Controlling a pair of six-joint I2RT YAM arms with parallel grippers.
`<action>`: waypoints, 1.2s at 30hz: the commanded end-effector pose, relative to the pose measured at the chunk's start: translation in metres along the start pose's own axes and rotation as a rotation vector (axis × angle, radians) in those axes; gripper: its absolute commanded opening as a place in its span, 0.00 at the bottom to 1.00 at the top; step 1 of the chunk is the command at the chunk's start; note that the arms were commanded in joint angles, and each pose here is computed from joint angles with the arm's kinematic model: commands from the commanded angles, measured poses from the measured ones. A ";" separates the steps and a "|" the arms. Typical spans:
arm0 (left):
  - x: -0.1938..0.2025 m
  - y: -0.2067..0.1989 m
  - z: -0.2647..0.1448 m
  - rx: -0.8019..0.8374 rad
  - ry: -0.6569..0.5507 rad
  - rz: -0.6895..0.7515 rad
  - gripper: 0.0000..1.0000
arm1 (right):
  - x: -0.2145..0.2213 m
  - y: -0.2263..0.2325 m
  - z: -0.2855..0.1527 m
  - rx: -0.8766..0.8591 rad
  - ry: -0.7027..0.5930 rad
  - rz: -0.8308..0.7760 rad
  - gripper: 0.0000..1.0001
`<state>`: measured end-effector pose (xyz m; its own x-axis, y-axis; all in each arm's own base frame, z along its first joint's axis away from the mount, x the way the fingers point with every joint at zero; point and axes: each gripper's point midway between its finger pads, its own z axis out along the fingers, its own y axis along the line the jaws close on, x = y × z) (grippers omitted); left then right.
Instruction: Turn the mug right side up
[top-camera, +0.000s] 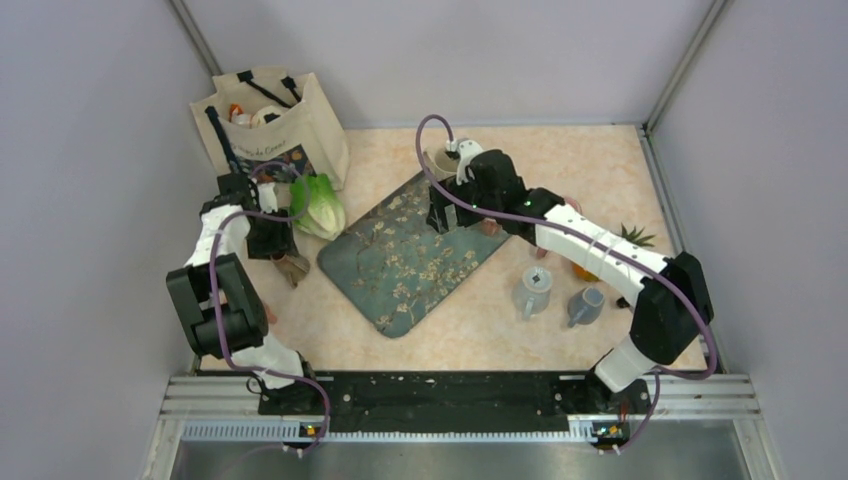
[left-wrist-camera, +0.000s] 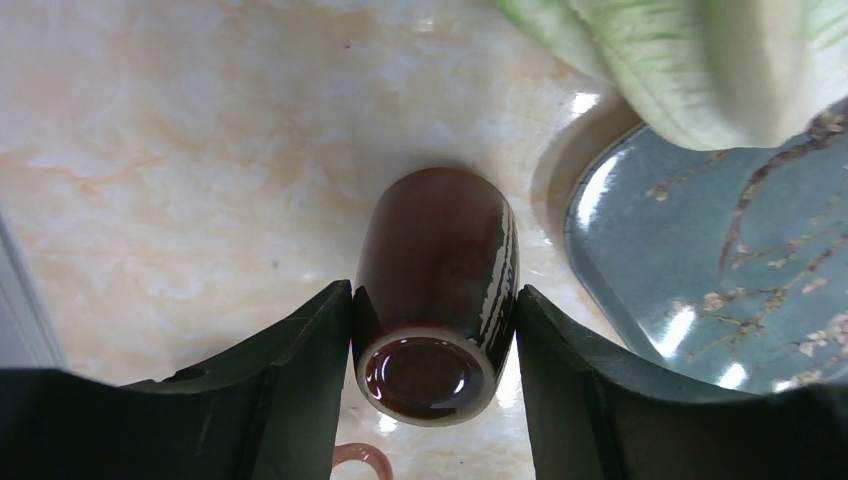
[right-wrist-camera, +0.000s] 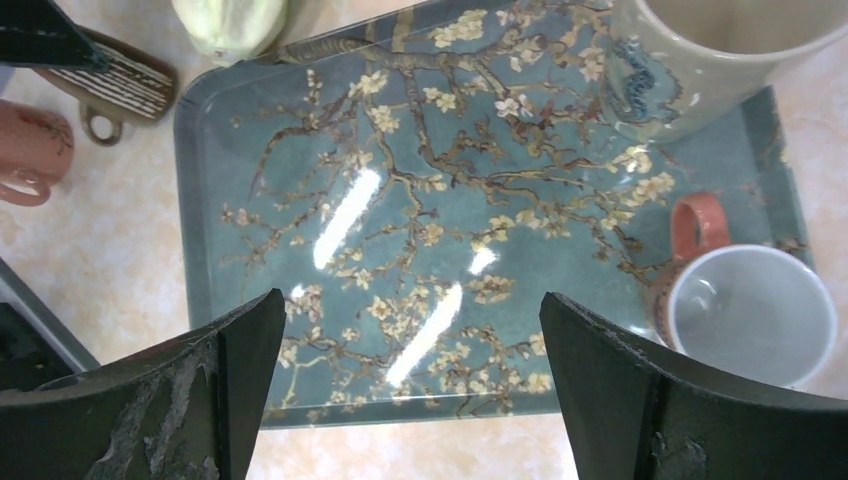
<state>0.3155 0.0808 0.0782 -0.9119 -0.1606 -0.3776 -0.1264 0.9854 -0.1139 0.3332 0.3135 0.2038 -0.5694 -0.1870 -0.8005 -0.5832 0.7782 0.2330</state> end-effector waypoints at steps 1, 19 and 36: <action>-0.016 -0.022 -0.007 0.137 -0.042 -0.017 0.00 | -0.031 0.036 -0.007 -0.125 -0.137 0.031 0.97; -0.024 -0.008 -0.032 0.204 -0.080 -0.139 0.00 | -0.010 0.149 0.066 -0.453 -0.028 0.035 0.95; -0.071 -0.089 -0.095 0.512 -0.180 -0.149 0.00 | -0.028 0.185 0.076 -0.641 -0.035 0.166 0.99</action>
<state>0.3292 0.0389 0.1325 -0.8672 -0.3624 -0.3416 -0.1526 0.8463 -0.5104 0.2842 0.4881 0.1890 -0.6805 -0.1420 -0.7188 -0.7056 0.3914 0.5907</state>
